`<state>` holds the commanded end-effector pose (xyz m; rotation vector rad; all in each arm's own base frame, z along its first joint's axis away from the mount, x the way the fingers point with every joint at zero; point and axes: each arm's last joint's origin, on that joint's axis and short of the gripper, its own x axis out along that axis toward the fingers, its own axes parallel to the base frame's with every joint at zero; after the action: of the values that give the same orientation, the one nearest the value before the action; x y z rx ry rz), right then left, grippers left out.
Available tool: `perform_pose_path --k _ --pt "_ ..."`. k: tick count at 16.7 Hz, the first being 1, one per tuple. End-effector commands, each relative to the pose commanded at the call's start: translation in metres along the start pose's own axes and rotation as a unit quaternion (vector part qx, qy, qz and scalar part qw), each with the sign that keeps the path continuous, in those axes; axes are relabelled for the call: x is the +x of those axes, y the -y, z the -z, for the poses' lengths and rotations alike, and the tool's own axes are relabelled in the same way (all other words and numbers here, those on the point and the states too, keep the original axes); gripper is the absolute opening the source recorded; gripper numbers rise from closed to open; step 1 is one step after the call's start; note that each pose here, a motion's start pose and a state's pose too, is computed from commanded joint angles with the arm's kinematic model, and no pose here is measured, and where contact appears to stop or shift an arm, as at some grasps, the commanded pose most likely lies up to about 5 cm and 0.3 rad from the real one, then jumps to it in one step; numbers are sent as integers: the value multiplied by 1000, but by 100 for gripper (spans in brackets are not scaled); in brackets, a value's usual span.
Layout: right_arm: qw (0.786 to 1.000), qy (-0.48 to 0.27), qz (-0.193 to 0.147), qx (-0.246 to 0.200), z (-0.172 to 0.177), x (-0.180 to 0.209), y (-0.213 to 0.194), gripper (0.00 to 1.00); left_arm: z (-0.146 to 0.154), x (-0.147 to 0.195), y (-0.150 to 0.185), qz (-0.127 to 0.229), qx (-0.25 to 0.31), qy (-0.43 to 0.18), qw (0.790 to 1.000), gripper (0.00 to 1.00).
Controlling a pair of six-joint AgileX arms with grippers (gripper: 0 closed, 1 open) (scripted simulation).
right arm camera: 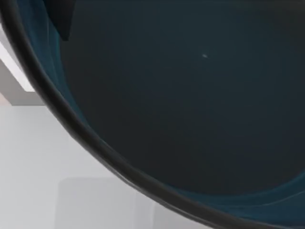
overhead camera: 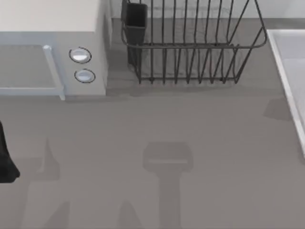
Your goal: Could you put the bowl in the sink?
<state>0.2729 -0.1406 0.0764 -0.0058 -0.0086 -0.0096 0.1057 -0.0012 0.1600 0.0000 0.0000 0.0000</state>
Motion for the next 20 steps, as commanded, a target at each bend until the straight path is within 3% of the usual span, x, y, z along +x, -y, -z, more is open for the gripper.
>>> perform_pose_path --k 8,20 --pt "1000 -4 0 3 17 -6 -4 0 0 0 0 0 0 0 1000 100" --pt "1000 -4 0 3 17 -6 -4 90 0 0 0 0 0 0 1000 100"
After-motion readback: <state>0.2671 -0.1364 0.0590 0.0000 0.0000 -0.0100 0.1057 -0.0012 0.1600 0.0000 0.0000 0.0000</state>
